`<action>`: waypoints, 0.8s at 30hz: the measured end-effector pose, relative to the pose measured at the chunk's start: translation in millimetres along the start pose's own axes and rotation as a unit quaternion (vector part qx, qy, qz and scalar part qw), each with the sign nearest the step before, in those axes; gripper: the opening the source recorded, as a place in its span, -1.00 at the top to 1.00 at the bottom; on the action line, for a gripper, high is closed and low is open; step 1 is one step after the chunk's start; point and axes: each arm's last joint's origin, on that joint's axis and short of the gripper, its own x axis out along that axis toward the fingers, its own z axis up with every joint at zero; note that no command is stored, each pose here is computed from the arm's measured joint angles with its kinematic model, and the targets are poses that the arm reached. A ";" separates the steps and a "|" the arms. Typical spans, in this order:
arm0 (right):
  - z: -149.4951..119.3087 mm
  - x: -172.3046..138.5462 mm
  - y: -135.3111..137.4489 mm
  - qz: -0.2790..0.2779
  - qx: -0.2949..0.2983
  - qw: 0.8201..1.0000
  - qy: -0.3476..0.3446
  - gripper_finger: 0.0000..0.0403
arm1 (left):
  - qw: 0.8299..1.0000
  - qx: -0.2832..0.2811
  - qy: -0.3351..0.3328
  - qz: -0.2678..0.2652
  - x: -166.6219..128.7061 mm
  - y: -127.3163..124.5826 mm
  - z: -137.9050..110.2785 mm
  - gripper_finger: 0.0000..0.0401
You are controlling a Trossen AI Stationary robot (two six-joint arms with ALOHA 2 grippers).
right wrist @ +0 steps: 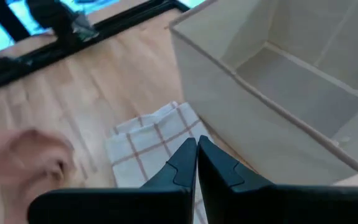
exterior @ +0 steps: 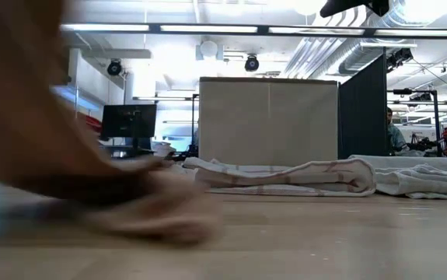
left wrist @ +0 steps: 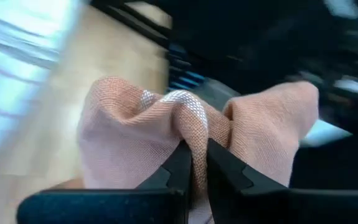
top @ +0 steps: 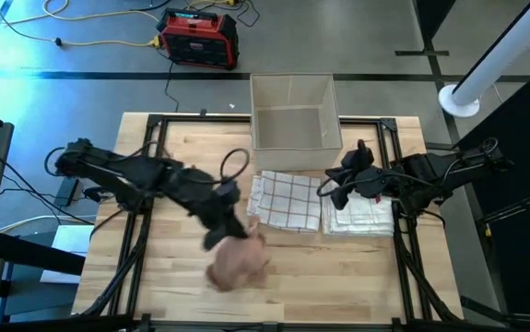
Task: Fold towel
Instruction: Fold the brown towel
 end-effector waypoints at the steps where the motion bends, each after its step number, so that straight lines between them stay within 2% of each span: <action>1: 0.0 0.0 0.1 0.000 0.006 1.000 0.000 1.00 | 0.999 -0.006 0.000 0.035 4.9 8.2 1.5 0.79; 5: -0.2 0.0 0.3 0.004 0.035 0.999 0.004 1.00 | 0.990 -0.021 0.029 0.133 18.0 40.9 6.6 0.56; 10: -1.9 1.1 2.7 0.017 0.069 0.997 0.019 1.00 | 0.973 -0.051 0.124 0.189 33.4 77.2 5.5 0.24; 13: -5.8 5.8 8.8 0.027 0.061 0.997 0.040 1.00 | 0.951 -0.039 0.201 0.232 30.3 93.5 -2.7 0.08; 16: -11.3 15.9 19.6 0.044 0.049 0.995 0.072 1.00 | 0.915 -0.016 0.261 0.307 17.5 103.9 -12.4 0.02; 18: -17.4 24.5 31.6 0.064 0.029 0.993 0.094 1.00 | 0.896 0.005 0.291 0.335 10.6 105.0 -18.5 0.02; 20: -25.5 33.3 43.8 0.071 0.008 0.991 0.111 1.00 | 0.897 0.013 0.298 0.326 6.9 102.1 -27.0 0.02; 24: -42.5 49.3 62.0 0.062 -0.008 0.988 0.139 1.00 | 0.936 0.021 0.242 0.255 10.7 87.4 -47.0 0.05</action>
